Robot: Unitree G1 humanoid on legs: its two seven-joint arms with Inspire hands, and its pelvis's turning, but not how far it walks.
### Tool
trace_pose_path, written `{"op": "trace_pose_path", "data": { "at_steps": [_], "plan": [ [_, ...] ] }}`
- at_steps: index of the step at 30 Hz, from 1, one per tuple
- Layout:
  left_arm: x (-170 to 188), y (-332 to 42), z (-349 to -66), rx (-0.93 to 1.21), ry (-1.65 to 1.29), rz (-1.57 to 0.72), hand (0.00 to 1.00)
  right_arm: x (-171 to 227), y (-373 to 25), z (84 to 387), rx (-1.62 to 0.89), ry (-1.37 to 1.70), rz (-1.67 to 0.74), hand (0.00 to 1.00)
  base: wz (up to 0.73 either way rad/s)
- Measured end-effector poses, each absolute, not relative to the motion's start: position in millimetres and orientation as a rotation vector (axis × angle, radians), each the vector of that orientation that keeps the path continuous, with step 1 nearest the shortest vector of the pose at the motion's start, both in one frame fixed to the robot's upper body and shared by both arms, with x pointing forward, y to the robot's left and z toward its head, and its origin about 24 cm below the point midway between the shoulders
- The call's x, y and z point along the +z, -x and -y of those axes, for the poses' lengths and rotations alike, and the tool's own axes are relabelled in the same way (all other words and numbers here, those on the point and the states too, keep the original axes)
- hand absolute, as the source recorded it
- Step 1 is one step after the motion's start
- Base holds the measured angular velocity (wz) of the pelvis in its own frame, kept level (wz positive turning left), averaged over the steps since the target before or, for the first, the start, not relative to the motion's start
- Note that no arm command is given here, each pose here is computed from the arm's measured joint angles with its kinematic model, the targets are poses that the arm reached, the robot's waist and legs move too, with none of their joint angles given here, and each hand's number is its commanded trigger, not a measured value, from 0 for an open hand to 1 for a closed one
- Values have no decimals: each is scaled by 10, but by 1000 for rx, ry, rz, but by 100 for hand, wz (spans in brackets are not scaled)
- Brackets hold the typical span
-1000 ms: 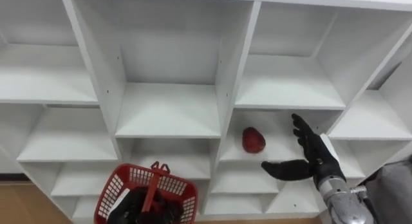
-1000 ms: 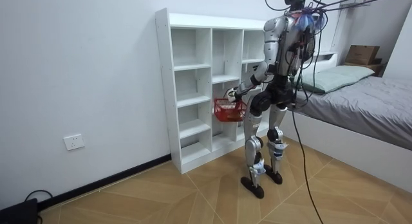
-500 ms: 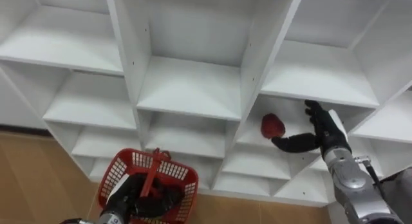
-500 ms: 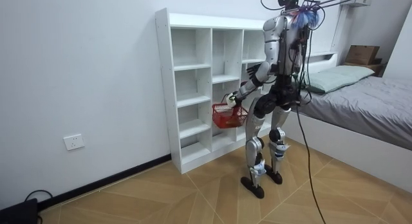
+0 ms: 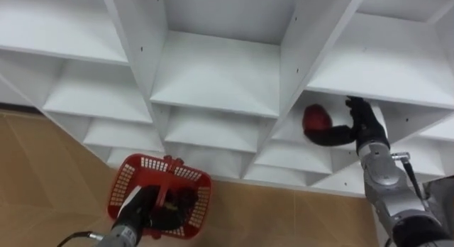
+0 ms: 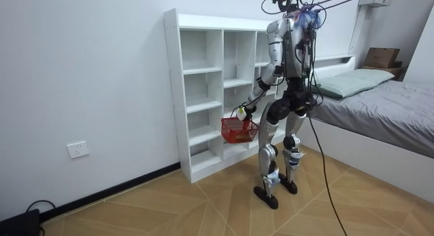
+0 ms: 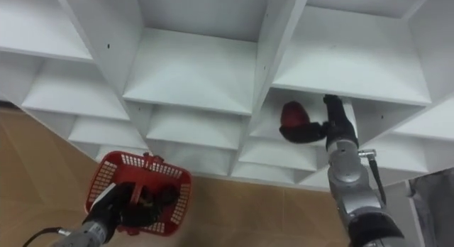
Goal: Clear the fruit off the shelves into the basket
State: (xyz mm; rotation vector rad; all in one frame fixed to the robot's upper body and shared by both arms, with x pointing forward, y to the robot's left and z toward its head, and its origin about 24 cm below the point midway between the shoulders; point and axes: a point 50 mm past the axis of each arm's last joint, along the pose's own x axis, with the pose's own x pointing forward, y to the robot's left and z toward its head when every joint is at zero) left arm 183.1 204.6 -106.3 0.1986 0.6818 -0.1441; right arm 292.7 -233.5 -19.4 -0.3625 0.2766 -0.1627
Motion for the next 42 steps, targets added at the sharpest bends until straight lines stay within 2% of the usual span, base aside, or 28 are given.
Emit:
{"op": "trace_pose_path", "data": {
  "at_steps": [13,32,42],
  "plan": [
    [-1069,-1901,-1911,-120,-169,-679,100,79,-3190,2235,-153,470,-181,0,-4],
    [-1146,-1841,-1846,-137,-188,-730,100,49,-3183,2210,-170,478,-198,0,-2],
    [-1160,-1831,-1769,-167,-181,-735,100,-101,-3116,2222,-147,507,-268,0,0]
  ]
}}
